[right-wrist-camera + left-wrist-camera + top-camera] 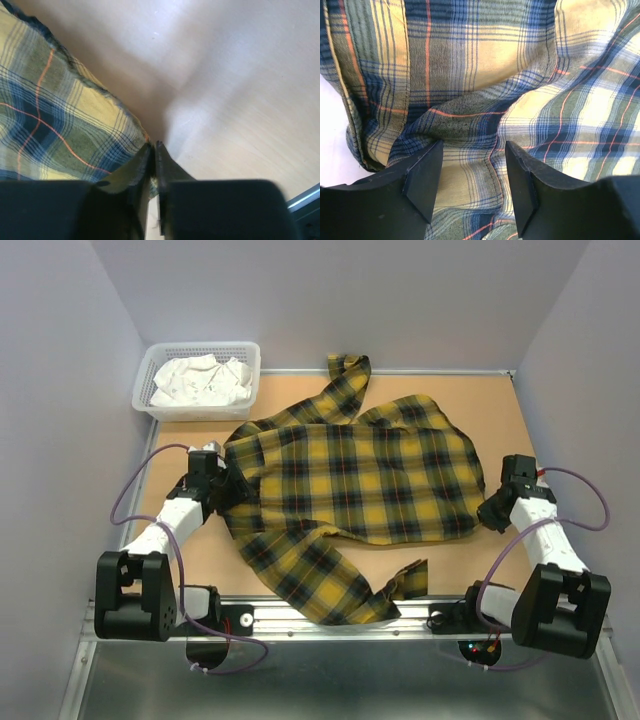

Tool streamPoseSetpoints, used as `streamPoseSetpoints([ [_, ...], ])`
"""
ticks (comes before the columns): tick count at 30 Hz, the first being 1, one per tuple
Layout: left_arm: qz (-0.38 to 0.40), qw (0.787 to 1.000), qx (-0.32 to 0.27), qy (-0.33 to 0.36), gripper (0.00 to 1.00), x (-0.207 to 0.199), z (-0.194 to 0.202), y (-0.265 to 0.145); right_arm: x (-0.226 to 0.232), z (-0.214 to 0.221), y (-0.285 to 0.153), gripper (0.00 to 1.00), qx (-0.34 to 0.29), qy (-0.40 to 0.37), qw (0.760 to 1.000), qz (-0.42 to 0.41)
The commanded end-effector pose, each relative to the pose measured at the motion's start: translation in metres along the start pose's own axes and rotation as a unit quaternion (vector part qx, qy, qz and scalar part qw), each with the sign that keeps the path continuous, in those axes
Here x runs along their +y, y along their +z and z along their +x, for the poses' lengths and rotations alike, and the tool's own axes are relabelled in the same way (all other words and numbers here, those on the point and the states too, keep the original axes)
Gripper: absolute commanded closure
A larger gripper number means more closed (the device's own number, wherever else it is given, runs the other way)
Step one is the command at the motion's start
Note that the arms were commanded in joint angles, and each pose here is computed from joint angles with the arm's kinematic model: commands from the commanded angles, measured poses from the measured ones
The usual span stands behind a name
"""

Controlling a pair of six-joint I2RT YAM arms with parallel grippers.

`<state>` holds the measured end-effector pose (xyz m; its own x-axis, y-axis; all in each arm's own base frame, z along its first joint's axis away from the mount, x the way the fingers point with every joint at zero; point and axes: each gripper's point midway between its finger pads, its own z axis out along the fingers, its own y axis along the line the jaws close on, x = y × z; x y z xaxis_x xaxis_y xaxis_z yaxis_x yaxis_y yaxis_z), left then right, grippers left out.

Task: Fold and stack the long sleeve shirts
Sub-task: Flatten the shirt out

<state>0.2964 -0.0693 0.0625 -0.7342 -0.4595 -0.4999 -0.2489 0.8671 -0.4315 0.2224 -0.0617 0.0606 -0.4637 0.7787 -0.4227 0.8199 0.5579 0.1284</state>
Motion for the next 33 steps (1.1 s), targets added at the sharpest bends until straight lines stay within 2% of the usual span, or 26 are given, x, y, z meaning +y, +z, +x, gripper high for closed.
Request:
streamPoseSetpoints([
  [1,0.027,1.000,0.008,-0.004,0.36,-0.007,0.004,-0.005,0.004,-0.016,0.005,0.75,-0.030,0.024,0.999,0.000],
  [2,0.027,1.000,0.006,-0.002,0.36,-0.008,0.002,-0.007,0.007,-0.016,0.005,0.66,-0.027,0.019,0.999,-0.006],
  [6,0.037,0.999,-0.005,0.017,0.36,-0.017,-0.009,-0.025,0.036,-0.051,-0.023,0.52,-0.075,-0.025,0.995,-0.067],
  [7,0.041,0.999,-0.012,0.022,0.35,-0.020,-0.013,-0.028,0.054,-0.067,-0.041,0.43,-0.098,-0.032,0.990,-0.102],
  [11,0.034,0.997,-0.055,0.033,0.28,-0.026,-0.038,-0.042,0.129,-0.075,-0.089,0.33,-0.148,-0.129,0.959,-0.205],
  [13,0.021,0.996,-0.078,0.036,0.24,-0.025,-0.053,-0.043,0.180,-0.034,-0.107,0.31,-0.133,-0.223,0.929,-0.265],
  [14,0.014,0.995,-0.092,0.037,0.23,-0.024,-0.063,-0.044,0.212,0.000,-0.114,0.31,-0.116,-0.279,0.907,-0.292],
  [17,0.001,0.994,-0.104,0.033,0.22,-0.022,-0.075,-0.039,0.256,0.058,-0.119,0.31,-0.091,-0.361,0.868,-0.329],
  [18,-0.007,0.993,-0.114,0.031,0.22,-0.021,-0.083,-0.036,0.281,0.100,-0.125,0.31,-0.083,-0.415,0.836,-0.349],
  [19,-0.013,0.992,-0.119,0.030,0.22,-0.020,-0.087,-0.034,0.294,0.119,-0.131,0.31,-0.081,-0.438,0.818,-0.363],
  [20,-0.023,0.991,-0.129,0.028,0.22,-0.017,-0.094,-0.033,0.306,0.146,-0.118,0.31,-0.065,-0.467,0.803,-0.365],
  [21,-0.029,0.991,-0.129,0.027,0.22,-0.016,-0.098,-0.028,0.325,0.172,-0.140,0.31,-0.066,-0.492,0.772,-0.397],
  [23,-0.034,0.991,-0.131,0.023,0.22,-0.014,-0.104,-0.022,0.339,0.208,-0.143,0.31,-0.051,-0.527,0.738,-0.419],
  [24,-0.036,0.991,-0.131,0.019,0.22,-0.014,-0.108,-0.016,0.350,0.235,-0.142,0.31,-0.051,-0.558,0.711,-0.425],
  [26,-0.035,0.990,-0.137,0.015,0.23,-0.015,-0.114,-0.009,0.356,0.260,-0.142,0.32,-0.051,-0.588,0.685,-0.428],
  [29,-0.043,0.992,-0.121,0.012,0.23,-0.011,-0.113,0.007,0.354,0.288,-0.124,0.32,-0.023,-0.612,0.666,-0.426],
  [30,-0.044,0.992,-0.118,0.012,0.23,-0.012,-0.115,0.013,0.348,0.302,-0.120,0.32,-0.010,-0.627,0.650,-0.429],
  [33,-0.055,0.993,-0.107,0.010,0.24,-0.007,-0.114,0.025,0.326,0.316,-0.105,0.32,0.000,-0.660,0.629,-0.412],
])
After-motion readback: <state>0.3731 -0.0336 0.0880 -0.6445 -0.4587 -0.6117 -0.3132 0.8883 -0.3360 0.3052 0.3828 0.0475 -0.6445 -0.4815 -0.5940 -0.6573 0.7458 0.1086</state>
